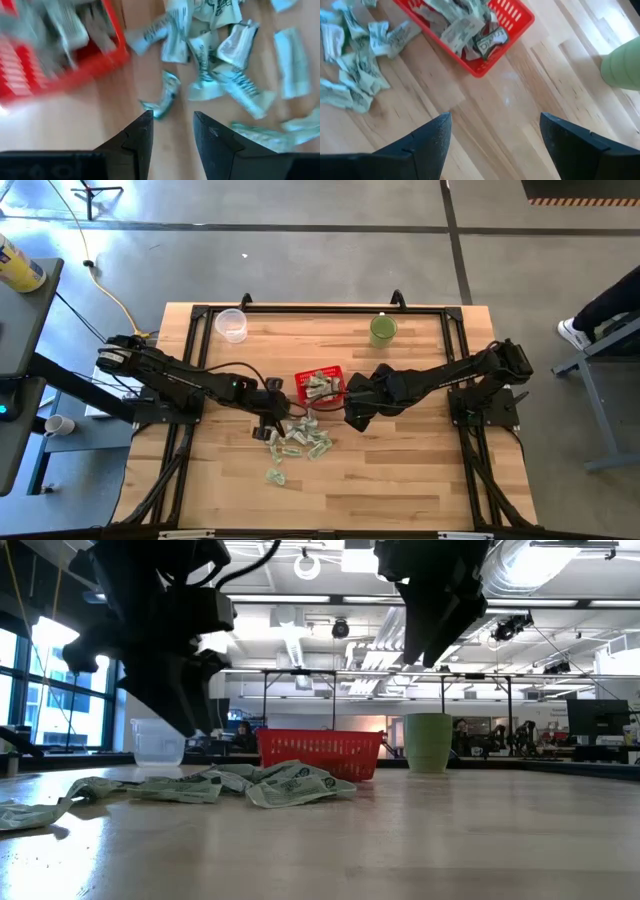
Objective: Pick and place Stevia / Truvia into bins
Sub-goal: Put the truvia packet into the red basket
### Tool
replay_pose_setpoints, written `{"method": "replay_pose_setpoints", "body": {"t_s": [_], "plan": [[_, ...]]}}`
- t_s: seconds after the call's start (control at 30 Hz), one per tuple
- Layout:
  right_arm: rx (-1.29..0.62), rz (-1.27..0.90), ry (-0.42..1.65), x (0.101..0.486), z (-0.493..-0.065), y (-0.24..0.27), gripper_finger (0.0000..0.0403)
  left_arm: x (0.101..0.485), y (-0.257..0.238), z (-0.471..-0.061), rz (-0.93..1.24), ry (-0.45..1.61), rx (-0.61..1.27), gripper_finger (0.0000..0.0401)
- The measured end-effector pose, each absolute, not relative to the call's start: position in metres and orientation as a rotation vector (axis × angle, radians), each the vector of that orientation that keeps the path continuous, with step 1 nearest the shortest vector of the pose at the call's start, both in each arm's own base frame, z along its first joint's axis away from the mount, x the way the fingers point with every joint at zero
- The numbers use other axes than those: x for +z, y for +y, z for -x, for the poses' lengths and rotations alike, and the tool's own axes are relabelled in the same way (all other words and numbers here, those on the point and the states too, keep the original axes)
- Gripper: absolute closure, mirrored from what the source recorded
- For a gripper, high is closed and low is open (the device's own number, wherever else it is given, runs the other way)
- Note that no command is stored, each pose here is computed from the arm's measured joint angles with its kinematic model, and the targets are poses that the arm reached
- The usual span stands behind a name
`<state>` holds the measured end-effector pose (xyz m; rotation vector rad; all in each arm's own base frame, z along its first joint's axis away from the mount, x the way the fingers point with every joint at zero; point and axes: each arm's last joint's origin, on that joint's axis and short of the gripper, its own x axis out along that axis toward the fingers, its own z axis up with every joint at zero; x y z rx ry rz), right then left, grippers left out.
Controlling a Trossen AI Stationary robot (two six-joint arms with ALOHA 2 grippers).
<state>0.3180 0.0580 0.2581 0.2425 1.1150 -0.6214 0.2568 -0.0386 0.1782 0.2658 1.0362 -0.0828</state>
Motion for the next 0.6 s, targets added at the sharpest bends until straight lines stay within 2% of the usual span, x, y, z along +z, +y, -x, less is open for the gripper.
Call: {"method": "replay_pose_setpoints", "body": {"t_s": [0.2,0.4,0.6], "plan": [[-0.619,-0.211,1.165,0.257,-0.31,0.07,0.0109,0.179,-0.039,-0.264,-0.514,0.967,-0.216,0.0226],[-0.617,-0.194,1.178,0.257,-0.306,0.077,0.0109,0.159,-0.042,-0.271,-0.522,1.022,-0.284,0.0226],[-0.62,-0.182,1.176,0.257,-0.306,0.076,0.0109,0.148,-0.042,-0.279,-0.541,1.013,-0.246,0.0226]]}}
